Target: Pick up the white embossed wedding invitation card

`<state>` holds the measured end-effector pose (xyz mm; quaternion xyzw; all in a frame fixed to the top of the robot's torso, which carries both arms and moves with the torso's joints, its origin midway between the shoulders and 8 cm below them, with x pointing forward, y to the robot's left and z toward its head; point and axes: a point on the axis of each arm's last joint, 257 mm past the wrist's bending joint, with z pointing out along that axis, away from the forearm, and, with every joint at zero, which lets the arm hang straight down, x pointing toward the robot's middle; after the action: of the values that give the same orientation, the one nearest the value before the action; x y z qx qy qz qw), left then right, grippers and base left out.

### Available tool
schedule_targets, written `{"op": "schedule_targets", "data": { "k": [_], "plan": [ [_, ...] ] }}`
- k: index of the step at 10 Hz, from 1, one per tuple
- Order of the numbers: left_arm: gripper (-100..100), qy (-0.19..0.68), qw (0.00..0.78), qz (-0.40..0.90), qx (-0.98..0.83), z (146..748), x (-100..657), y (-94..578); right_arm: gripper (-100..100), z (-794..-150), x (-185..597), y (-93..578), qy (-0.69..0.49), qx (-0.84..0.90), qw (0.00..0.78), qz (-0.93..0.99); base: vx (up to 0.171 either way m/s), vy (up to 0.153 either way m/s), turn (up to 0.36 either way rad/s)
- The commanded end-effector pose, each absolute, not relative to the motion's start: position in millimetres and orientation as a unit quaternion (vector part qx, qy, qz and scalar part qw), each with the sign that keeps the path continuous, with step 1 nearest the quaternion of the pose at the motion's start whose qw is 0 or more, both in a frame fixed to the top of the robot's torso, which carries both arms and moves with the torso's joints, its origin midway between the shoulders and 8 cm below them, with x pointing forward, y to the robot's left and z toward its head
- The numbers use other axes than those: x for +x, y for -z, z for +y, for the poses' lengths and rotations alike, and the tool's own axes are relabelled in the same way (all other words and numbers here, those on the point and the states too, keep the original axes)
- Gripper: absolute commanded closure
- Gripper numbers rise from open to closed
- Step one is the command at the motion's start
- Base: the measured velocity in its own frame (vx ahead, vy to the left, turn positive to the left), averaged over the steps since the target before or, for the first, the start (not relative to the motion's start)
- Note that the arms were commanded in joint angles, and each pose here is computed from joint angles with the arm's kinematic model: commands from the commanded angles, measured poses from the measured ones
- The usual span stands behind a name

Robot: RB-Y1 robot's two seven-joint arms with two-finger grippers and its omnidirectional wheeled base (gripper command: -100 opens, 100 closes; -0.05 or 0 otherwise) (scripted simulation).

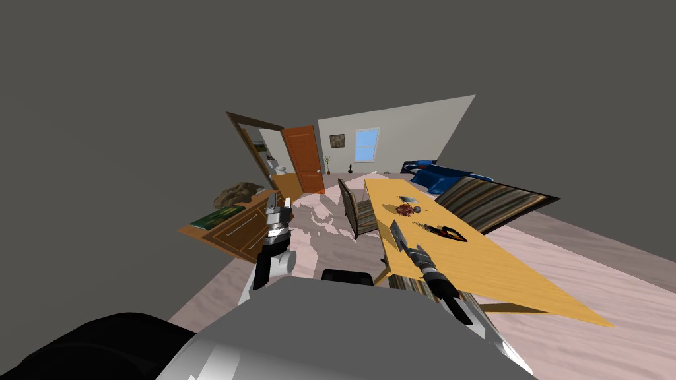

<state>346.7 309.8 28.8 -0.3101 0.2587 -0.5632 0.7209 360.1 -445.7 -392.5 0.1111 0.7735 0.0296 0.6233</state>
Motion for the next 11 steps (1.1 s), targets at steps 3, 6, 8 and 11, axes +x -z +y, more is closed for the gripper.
{"op": "schedule_targets", "data": {
  "k": [3,6,8,11],
  "plan": [
    [0,0.563,0.721,0.259,-0.310,310,347,-29,100,-446,360,392,-0.030,0.111,0.623,0.773,0.000,0.000,0.000],
    [0,0.563,0.721,0.259,-0.310,310,347,-29,100,-446,360,392,-0.030,0.111,0.623,0.773,0.000,0.000,0.000],
    [0,0.563,0.721,0.259,-0.310,310,347,-29,0,-446,360,392,-0.030,0.111,0.623,0.773,0.000,0.000,0.000],
    [0,0.563,0.721,0.259,-0.310,310,347,-29,-100,-466,326,403,-0.024,0.099,0.597,0.796,0.112,0.037,0.065]
  ]
}}
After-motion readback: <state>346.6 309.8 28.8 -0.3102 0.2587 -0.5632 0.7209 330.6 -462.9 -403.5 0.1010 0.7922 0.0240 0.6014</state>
